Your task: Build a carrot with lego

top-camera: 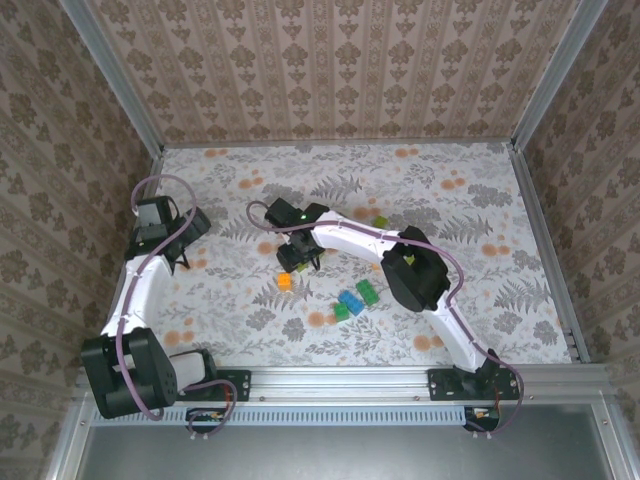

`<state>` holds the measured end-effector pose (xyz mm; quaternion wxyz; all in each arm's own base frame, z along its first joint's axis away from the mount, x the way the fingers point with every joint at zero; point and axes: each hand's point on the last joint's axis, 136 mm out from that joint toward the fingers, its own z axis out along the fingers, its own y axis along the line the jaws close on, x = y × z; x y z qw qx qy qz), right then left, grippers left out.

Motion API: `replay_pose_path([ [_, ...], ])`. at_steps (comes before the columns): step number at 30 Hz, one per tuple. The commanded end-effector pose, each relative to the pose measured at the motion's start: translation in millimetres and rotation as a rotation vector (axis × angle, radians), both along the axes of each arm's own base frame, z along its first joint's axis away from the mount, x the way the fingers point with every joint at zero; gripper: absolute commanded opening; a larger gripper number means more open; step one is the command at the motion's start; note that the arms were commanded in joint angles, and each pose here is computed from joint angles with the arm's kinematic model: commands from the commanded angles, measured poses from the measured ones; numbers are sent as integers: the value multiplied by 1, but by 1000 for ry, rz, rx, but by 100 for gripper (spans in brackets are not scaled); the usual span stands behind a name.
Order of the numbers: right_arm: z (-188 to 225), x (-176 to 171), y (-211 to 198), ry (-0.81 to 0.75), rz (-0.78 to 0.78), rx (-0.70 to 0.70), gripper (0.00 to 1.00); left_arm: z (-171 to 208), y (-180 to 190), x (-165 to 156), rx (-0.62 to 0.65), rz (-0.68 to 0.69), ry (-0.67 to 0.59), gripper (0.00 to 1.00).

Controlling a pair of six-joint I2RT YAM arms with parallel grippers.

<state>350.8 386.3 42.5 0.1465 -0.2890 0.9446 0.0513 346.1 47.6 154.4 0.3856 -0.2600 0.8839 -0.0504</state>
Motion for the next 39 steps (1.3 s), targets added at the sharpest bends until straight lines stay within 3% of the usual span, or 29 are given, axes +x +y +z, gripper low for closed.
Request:
replay_pose_path([
  [1,-3,-5,4,35,-8,-3,60,12,1,-1,-9,11,-19,100],
  [20,-21,-5,9,65,-6,-23,48,11,0,1,-18,7,-23,100],
  [26,-20,-5,8,63,-7,-27,37,11,0,1,-20,6,-23,100],
  [31,-3,-4,9,23,-6,-17,34,10,0,1,-18,6,-23,100],
  [39,61,-7,-17,-109,-31,-6,32,7,-2,3,-27,1,-23,100],
])
